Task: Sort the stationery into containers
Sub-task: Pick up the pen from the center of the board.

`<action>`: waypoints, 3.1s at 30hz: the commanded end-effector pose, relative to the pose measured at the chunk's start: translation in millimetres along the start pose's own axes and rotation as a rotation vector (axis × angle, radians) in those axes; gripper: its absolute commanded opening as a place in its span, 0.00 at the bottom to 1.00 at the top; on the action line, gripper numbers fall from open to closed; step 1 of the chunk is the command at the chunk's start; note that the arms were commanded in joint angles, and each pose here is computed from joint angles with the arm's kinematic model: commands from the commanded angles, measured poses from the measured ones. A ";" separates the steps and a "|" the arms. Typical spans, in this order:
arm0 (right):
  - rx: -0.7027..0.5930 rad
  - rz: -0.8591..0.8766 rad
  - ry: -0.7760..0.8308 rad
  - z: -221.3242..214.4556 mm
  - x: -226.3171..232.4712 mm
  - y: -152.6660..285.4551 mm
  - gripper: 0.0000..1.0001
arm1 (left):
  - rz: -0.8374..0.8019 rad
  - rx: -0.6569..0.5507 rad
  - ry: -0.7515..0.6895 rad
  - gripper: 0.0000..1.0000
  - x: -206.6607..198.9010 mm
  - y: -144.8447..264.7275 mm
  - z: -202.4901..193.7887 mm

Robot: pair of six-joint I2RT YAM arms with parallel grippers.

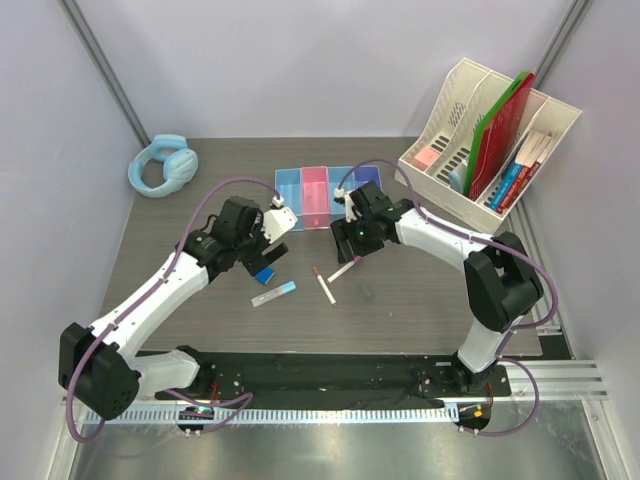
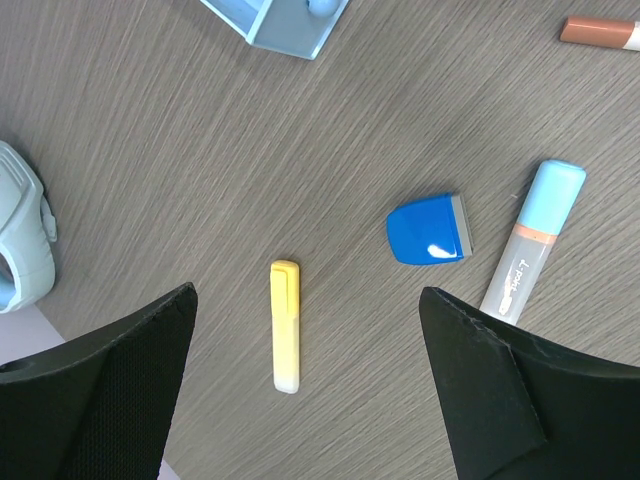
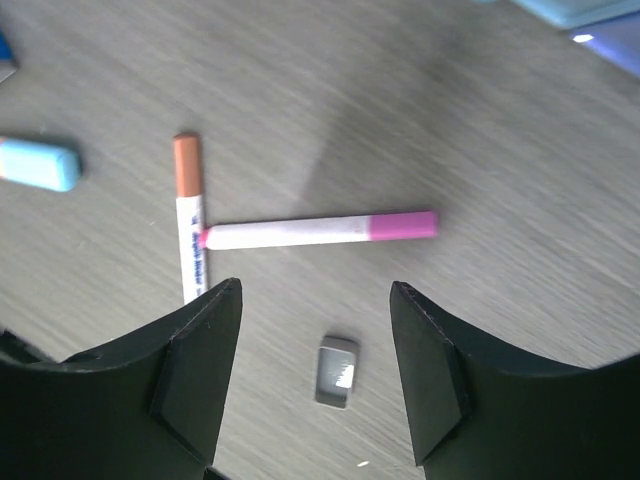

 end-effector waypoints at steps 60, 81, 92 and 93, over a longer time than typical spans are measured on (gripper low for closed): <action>0.292 -0.218 0.110 -32.7 2.3 -118.3 0.26 | -0.092 -0.026 -0.007 0.91 -9.8 -3.2 -4.1; -0.015 -0.069 0.263 5.0 16.6 3.1 0.01 | -0.482 -0.123 0.148 0.90 -40.3 -25.8 32.5; -0.226 -0.175 0.249 54.5 -12.3 52.8 0.01 | -0.530 -0.023 0.165 0.87 -71.6 -50.2 51.3; -0.247 -0.195 0.254 61.8 -15.8 56.2 0.01 | -0.535 -0.010 0.155 0.86 -77.5 -54.0 54.5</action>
Point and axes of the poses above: each gripper's point midway between its finger pads, its own y axis back along the fingers, its own x axis along the line the jaws close on, z = x × y, the point moved 10 cm from there along y, back along the fingers, and after that the axes turned 7 degrees about y, right-handed, at the moved point
